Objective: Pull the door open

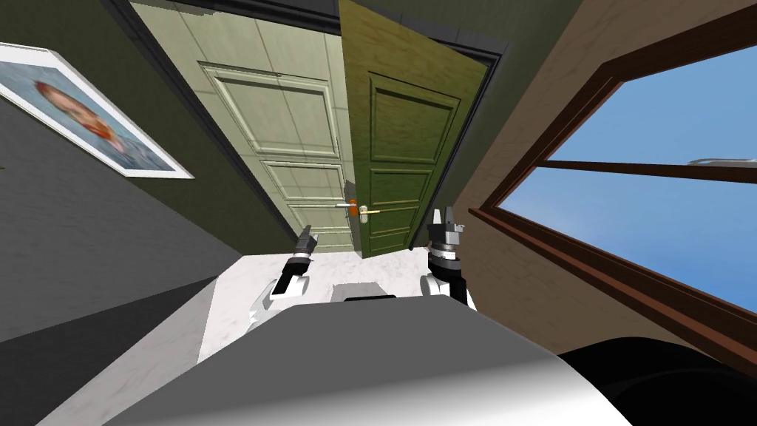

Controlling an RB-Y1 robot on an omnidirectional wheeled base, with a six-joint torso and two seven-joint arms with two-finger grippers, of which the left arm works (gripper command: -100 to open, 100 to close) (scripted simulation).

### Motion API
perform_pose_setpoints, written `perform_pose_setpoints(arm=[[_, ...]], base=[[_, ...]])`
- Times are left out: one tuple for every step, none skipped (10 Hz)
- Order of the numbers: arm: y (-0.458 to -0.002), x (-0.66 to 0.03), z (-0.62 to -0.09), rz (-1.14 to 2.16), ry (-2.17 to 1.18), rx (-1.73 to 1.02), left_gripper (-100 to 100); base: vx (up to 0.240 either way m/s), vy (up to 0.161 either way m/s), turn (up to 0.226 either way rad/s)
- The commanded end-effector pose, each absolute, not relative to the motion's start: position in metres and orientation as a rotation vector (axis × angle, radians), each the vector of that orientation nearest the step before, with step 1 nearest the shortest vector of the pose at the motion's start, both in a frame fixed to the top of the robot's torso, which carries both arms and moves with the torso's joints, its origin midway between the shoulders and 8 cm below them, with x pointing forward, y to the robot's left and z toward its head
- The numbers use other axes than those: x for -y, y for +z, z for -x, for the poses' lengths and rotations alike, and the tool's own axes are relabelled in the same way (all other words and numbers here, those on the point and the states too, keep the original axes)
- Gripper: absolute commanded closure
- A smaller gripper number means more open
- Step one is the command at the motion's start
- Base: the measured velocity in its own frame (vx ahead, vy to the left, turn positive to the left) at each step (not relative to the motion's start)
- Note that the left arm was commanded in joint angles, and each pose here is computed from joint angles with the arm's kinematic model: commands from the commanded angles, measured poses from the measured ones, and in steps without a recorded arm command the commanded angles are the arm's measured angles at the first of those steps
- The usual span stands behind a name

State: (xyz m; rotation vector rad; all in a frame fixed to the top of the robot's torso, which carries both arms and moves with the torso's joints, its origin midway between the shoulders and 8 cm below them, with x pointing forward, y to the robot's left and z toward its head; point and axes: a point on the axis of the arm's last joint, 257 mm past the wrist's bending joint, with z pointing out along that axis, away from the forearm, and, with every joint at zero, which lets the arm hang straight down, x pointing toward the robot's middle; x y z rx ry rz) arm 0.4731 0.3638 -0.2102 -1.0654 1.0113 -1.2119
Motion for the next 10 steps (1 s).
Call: perform_pose_setpoints(arm=[[-0.221,-0.372,-0.474,1.091,-1.197,-1.024,-100],[-0.23,-0.38,-0.477,1.112,-1.183,-1.034,-100],[-0.235,-0.384,-0.479,1.123,-1.176,-1.039,-100],[-0.239,-0.388,-0.48,1.134,-1.169,-1.044,-100],[-0.244,-0.392,-0.482,1.144,-1.161,-1.048,-100],[-0.247,-0.395,-0.483,1.154,-1.155,-1.051,-100],[-0.255,-0.403,-0.486,1.174,-1.142,-1.058,-100],[-0.259,-0.406,-0.487,1.183,-1.136,-1.061,-100],[-0.265,-0.413,-0.489,1.201,-1.124,-1.066,-100],[-0.268,-0.416,-0.49,1.209,-1.119,-1.068,-100]], base=[[0.138,-0.026,-0.078],[0.156,-0.014,-0.098],[0.167,-0.021,-0.065],[0.143,-0.021,-0.046],[0.116,-0.03,-0.053],[0.1,-0.02,-0.055],[0.139,-0.018,-0.107],[0.13,-0.024,-0.076],[0.158,-0.044,-0.093],[0.146,-0.034,-0.056]])
